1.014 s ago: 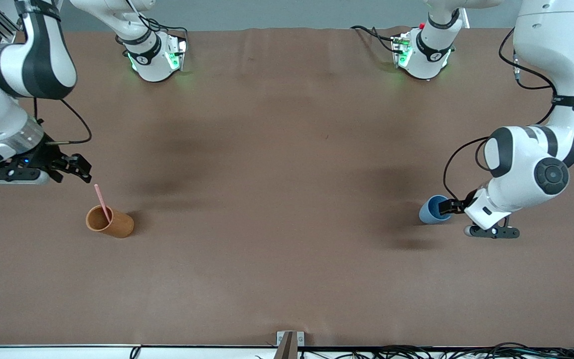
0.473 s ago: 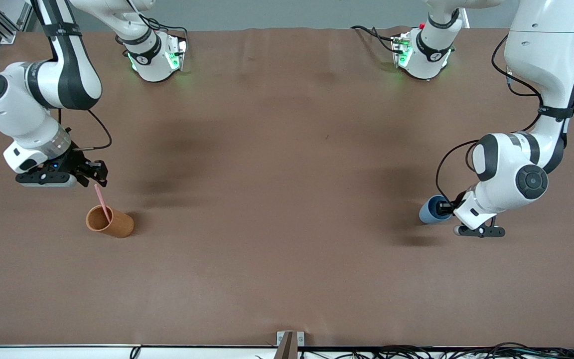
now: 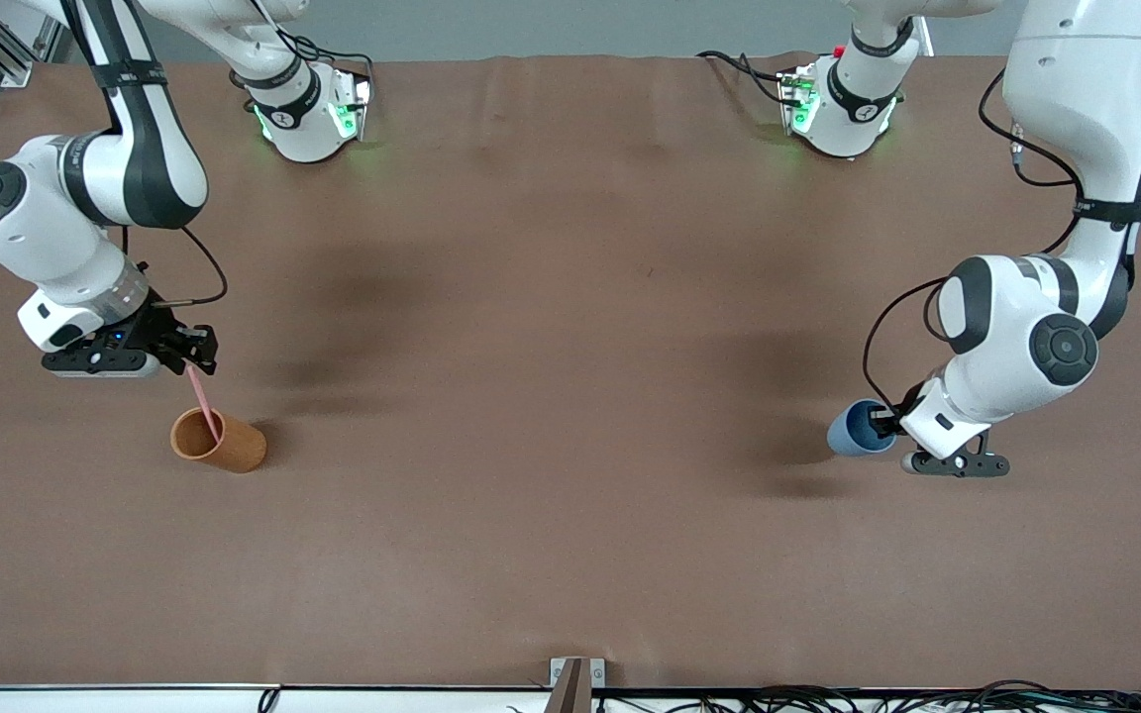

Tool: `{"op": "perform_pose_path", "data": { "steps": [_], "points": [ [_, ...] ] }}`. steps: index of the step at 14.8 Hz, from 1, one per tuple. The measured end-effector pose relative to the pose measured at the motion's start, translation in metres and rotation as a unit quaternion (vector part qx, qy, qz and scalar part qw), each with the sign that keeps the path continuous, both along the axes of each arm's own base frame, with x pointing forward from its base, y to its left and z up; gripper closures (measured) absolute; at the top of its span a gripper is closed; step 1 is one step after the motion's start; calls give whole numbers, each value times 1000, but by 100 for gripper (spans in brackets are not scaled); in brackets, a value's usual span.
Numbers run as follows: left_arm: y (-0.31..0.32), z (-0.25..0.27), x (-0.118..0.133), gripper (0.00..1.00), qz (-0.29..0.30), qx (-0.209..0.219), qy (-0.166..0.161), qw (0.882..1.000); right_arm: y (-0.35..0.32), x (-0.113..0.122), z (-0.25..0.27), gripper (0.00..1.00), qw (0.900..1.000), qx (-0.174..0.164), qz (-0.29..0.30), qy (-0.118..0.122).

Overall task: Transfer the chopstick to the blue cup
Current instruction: 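Grasp the chopstick with the right gripper while the left gripper grasps the cup, then lift the chopstick with the right gripper while the left gripper carries the cup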

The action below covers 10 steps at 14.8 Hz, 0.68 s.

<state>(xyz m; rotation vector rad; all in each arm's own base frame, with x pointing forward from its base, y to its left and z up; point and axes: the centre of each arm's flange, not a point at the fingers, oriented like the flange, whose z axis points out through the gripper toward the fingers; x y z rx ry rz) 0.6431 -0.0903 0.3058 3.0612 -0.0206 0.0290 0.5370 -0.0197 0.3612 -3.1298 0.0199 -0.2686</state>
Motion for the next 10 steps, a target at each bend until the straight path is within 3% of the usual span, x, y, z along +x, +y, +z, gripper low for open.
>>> {"op": "perform_pose_path", "data": {
  "steps": [1,4,6,10],
  "points": [
    [-22,17,-1,96,12,-4,4,1000,0,1,1,70,1000,0,0,-4],
    [-107,54,-13,96,59,-7,10,998,-1,1,1,73,1000,0,-1,-7],
    [-171,65,-34,96,89,-10,7,996,-2,1,1,85,1000,0,-2,-8],
    [-281,62,-81,96,123,-18,20,992,-3,1,1,90,1000,0,-4,-5]
  ]
}}
